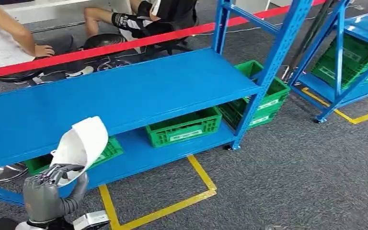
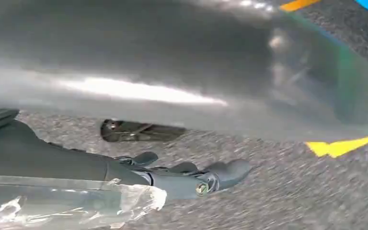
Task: Take the parts from the cabinet and place them on the table.
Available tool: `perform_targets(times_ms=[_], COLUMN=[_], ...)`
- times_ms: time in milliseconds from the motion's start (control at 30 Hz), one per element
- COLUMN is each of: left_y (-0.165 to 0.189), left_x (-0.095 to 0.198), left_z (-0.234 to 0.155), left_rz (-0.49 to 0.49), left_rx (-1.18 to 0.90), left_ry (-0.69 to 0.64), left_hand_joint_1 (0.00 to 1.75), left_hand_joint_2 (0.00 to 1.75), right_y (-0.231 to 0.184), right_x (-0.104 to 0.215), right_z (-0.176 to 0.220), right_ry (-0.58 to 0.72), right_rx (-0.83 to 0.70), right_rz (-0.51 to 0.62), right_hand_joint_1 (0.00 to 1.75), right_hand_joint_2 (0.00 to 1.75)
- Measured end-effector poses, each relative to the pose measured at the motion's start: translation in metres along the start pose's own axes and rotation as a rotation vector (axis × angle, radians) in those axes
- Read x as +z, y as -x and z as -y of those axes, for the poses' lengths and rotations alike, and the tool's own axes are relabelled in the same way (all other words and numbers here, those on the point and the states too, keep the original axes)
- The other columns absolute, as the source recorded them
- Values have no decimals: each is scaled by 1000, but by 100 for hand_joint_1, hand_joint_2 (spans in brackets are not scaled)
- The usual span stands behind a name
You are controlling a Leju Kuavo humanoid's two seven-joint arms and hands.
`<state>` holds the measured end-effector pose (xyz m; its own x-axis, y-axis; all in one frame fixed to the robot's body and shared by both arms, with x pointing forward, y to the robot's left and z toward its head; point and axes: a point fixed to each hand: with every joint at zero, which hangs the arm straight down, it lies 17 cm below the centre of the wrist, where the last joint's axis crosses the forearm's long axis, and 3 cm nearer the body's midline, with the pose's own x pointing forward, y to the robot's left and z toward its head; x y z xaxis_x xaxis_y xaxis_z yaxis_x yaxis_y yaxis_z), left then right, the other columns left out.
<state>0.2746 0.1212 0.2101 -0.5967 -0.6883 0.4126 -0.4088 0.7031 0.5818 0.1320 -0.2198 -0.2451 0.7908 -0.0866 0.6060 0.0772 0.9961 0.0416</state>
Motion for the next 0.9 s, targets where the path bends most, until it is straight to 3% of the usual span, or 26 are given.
perform_targets(times_ms=[500,700,900], left_y=[30,46,48], left_x=[4,14,12], left_z=[11,23,29], left_rz=[-96,-168,-167], left_rx=[-13,8,21], left_ry=[0,23,26], left_hand_joint_1=[175,175,175], left_hand_joint_2=[175,175,175], right_y=[22,17,9], right_x=[11,9,5], right_z=[9,8,7], right_ry=[16,13,18], right_rx=[-44,-40,-48], right_rz=[-36,-23,-8], right_hand_joint_1=[0,0,0], right_hand_joint_2=[0,0,0])
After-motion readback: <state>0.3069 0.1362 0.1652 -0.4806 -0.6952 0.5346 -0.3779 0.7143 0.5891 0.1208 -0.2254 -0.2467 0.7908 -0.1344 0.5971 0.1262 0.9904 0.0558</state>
